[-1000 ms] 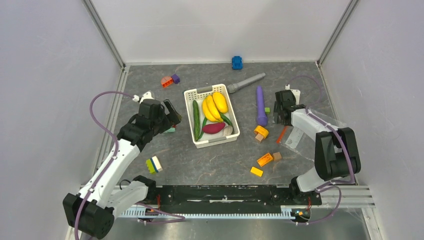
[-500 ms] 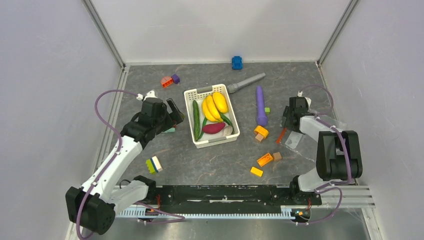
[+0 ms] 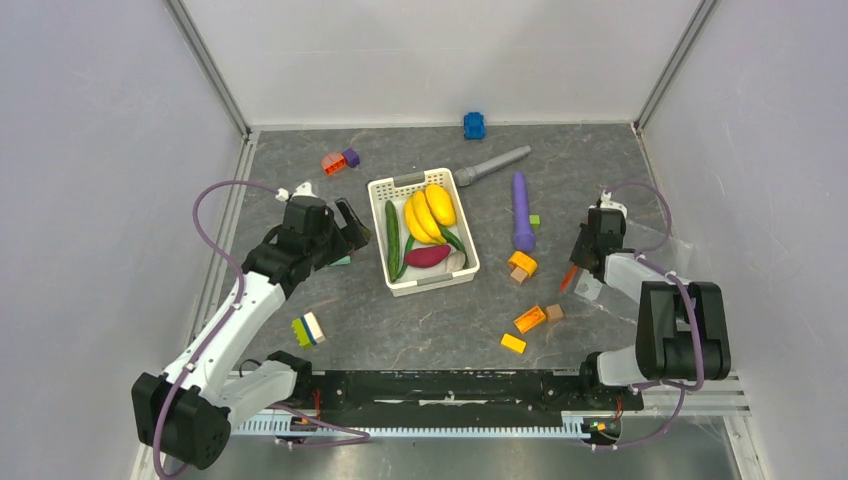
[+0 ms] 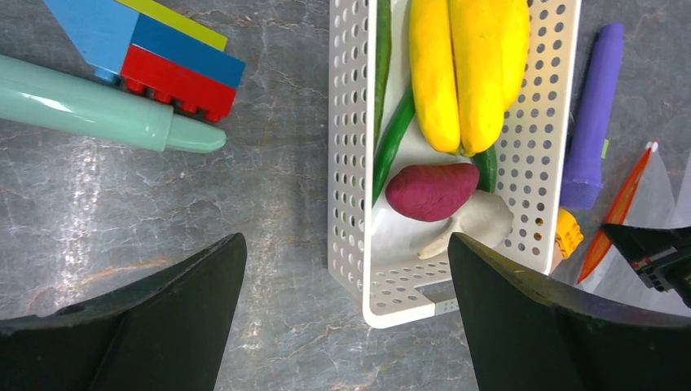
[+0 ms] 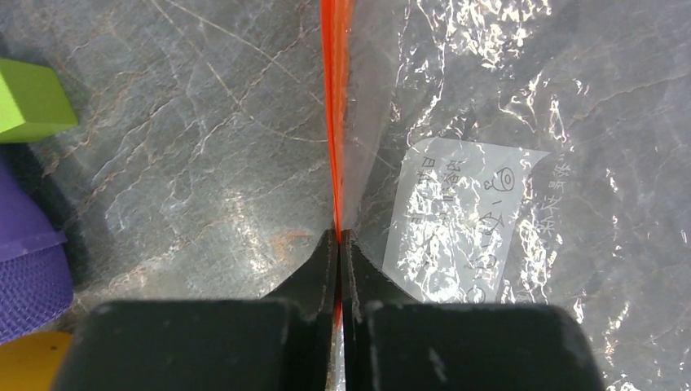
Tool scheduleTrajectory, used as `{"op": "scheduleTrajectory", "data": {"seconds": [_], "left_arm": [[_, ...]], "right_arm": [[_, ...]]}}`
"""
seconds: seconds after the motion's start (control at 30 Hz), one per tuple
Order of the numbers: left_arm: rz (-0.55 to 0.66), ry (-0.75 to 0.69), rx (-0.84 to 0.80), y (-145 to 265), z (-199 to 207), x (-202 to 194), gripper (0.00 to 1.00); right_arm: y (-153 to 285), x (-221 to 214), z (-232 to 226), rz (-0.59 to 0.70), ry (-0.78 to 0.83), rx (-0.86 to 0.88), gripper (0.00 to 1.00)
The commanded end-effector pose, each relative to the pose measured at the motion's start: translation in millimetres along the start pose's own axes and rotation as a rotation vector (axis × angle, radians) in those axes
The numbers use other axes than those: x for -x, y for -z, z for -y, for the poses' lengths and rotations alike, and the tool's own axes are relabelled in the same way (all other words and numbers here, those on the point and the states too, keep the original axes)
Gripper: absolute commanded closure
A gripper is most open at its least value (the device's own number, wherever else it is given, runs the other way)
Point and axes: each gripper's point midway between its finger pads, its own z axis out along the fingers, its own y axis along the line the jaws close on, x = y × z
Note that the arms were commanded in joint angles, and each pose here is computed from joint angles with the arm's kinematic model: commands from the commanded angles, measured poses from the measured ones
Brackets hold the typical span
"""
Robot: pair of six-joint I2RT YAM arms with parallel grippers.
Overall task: Place the food in the zip-top bag and seal the zipper
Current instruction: Pick up the zipper food storage bag at the center of the board.
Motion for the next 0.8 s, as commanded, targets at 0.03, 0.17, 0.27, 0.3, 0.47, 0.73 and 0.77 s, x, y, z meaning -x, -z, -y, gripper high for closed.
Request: {"op": "scheduleTrajectory", "data": {"seconds": [0.03, 0.17, 0.27, 0.3, 0.47, 0.73, 0.77], "left_arm": [[0.002, -0.019, -0.102, 4.2, 18.8, 2.3, 0.0], [-0.006, -0.046, -0.185, 13.6, 33.9, 2.5, 0.0], [-0.011, -0.075, -0.272, 19.9, 49.3, 1.9, 0.0], [-0.021, -0.084, -0.318, 22.2, 57.8, 0.0, 0.0], [-0.078, -0.137, -0.6, 38.4, 114.4, -13.5, 0.0], [-0.15, -0.208, -0.767, 51.7, 179.3, -43.8, 0.0], [-0.159, -0.201, -0.786, 52.5, 186.4, -47.9, 0.0]], "right_arm": [[16.6, 25.9, -18.2, 0.099, 0.027, 0.121, 1.0], [44.4, 50.0, -36.0, 0.186, 0.047, 0.235, 1.0], [71.0, 59.8, -59.4, 0.223, 0.081, 0.385, 1.0], [81.6, 62.3, -68.6, 0.234, 0.104, 0.441, 1.0], [134.4, 57.8, -114.9, 0.255, 0.219, 0.689, 1.0], [205.6, 17.8, -165.7, 0.235, 0.351, 0.999, 1.0], [211.4, 16.1, -169.9, 0.243, 0.353, 1.017, 1.0]]}}
